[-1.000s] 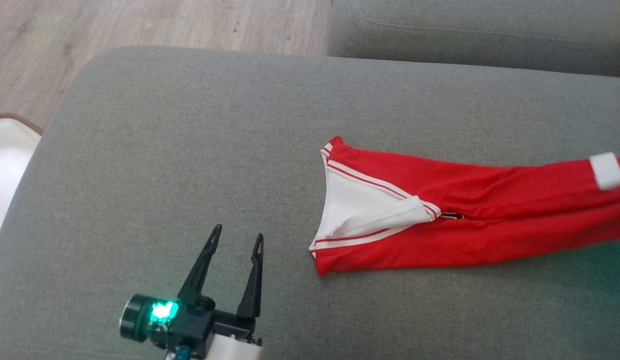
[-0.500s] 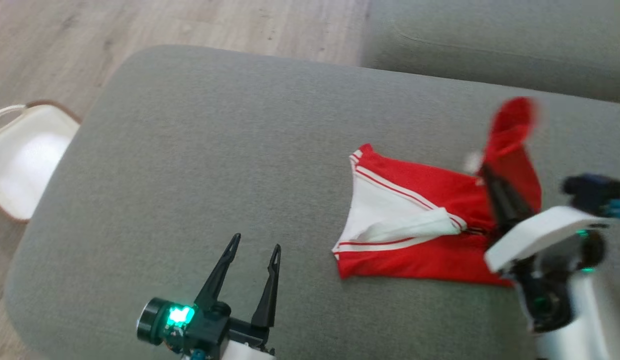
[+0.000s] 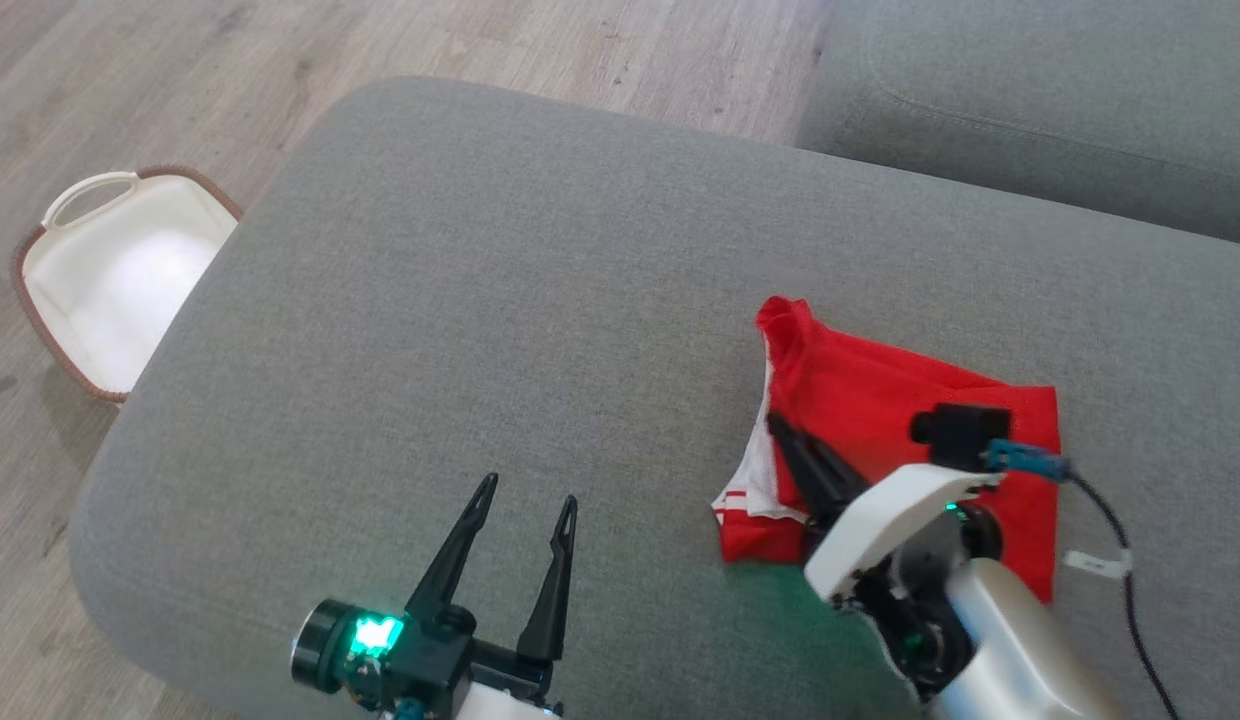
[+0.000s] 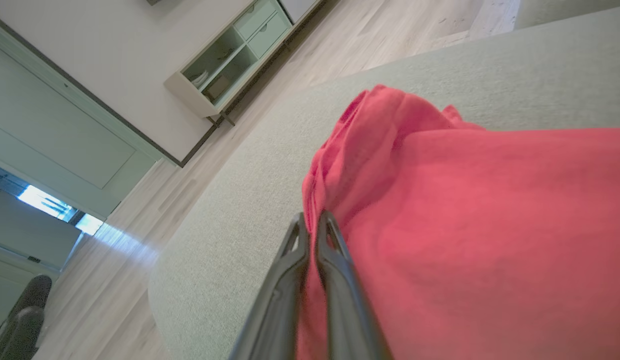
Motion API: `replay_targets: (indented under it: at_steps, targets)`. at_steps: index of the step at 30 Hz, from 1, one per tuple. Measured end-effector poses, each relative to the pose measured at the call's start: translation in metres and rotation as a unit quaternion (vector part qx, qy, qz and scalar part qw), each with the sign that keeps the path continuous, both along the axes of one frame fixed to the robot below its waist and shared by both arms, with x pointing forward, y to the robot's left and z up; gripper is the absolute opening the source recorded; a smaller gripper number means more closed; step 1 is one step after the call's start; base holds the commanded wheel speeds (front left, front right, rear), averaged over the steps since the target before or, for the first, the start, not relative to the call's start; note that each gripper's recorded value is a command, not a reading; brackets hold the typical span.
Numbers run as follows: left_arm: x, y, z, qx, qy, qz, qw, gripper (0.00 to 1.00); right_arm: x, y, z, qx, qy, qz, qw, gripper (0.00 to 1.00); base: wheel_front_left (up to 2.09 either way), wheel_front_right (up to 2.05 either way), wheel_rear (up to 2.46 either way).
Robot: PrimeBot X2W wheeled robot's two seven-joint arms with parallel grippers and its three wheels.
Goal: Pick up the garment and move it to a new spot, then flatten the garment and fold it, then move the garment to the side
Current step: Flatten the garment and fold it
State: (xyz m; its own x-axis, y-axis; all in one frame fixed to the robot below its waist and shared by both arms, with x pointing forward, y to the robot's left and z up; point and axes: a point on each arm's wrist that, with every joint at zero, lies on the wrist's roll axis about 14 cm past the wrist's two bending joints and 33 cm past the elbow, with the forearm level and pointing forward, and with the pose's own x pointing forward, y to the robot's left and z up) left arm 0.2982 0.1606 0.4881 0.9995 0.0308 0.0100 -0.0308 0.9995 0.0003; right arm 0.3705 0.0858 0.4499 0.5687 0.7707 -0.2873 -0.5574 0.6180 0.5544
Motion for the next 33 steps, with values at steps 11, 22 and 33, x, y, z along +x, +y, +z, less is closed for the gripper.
replay_targets:
  at_steps: [11, 22, 33]
  targets:
    - [0.005, -0.003, 0.002, 0.004, -0.004, -0.005, 1.0, 1.0, 0.017, -0.004, 0.009, 0.034, -0.041, -0.047, 0.997, 1.0, 0.0, 0.0, 0.0]
    - [0.012, -0.002, 0.007, -0.041, -0.014, 0.005, 0.999, 1.0, 0.038, -0.148, 0.016, -0.02, -0.157, -0.23, 0.96, 1.0, 0.0, 0.0, 0.0]
    - [-0.004, -0.008, 0.006, -0.032, -0.017, 0.003, 0.999, 1.0, -0.019, -0.233, 0.032, -0.163, -0.272, -0.265, 0.911, 1.0, 0.0, 0.0, 0.0]
